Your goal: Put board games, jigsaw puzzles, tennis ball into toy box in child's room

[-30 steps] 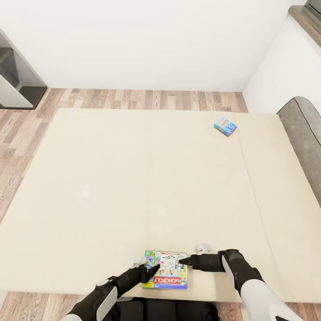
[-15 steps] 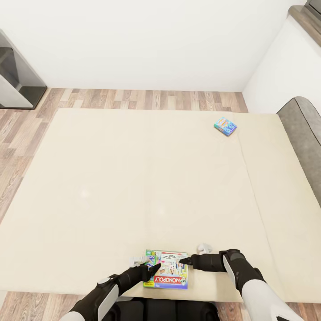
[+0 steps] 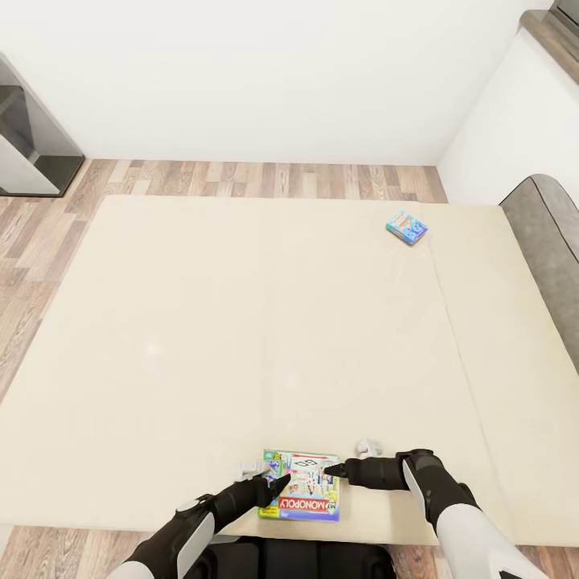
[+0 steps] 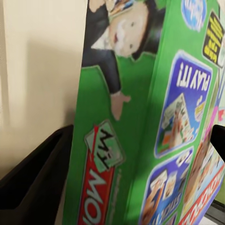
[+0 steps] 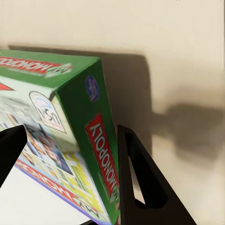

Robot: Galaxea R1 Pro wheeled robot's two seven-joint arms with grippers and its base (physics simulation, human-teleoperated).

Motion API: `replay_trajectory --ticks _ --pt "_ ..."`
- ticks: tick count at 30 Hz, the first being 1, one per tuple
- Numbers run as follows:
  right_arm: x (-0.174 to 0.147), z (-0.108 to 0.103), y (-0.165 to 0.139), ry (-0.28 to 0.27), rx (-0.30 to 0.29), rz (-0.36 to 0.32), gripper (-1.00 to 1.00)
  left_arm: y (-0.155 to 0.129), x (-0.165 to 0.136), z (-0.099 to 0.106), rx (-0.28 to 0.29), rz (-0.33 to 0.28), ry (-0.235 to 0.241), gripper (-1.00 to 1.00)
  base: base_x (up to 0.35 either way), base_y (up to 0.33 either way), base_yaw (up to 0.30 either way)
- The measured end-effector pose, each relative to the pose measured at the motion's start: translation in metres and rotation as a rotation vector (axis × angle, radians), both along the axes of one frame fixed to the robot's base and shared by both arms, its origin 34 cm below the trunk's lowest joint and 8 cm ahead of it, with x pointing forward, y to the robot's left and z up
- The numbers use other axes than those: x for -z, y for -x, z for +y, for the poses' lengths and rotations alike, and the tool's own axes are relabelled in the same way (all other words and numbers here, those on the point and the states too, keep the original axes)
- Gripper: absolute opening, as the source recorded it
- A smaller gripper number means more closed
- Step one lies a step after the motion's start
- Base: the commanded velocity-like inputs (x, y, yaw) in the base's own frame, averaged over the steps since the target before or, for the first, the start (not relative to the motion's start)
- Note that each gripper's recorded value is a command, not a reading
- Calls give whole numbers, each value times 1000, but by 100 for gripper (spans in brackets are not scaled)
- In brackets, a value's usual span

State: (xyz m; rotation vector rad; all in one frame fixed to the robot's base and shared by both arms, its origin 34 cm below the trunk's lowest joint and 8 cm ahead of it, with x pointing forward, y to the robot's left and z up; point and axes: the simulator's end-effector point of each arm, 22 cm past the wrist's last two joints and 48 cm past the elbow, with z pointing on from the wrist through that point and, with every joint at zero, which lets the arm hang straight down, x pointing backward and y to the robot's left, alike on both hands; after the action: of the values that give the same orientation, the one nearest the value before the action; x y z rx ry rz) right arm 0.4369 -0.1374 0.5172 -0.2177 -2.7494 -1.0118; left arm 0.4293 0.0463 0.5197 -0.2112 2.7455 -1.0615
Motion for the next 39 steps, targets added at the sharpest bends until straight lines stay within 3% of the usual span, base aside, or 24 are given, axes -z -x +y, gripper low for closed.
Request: replay_trajectory --ticks 18,19,22,39 --pt "-1 3 -3 0 -4 -11 -100 -4 -1 4 -5 -9 3 -100 0 0 0" --pt "-1 4 -3 0 -5 -12 100 -4 -1 4 -6 -9 3 -100 0 0 0" --pt "-3 13 2 -22 6 10 100 -6 -3 -7 -15 -8 11 -100 0 0 0" --pt "-4 13 1 -25 12 14 100 -7 -4 -7 -17 -10 15 -100 0 0 0"
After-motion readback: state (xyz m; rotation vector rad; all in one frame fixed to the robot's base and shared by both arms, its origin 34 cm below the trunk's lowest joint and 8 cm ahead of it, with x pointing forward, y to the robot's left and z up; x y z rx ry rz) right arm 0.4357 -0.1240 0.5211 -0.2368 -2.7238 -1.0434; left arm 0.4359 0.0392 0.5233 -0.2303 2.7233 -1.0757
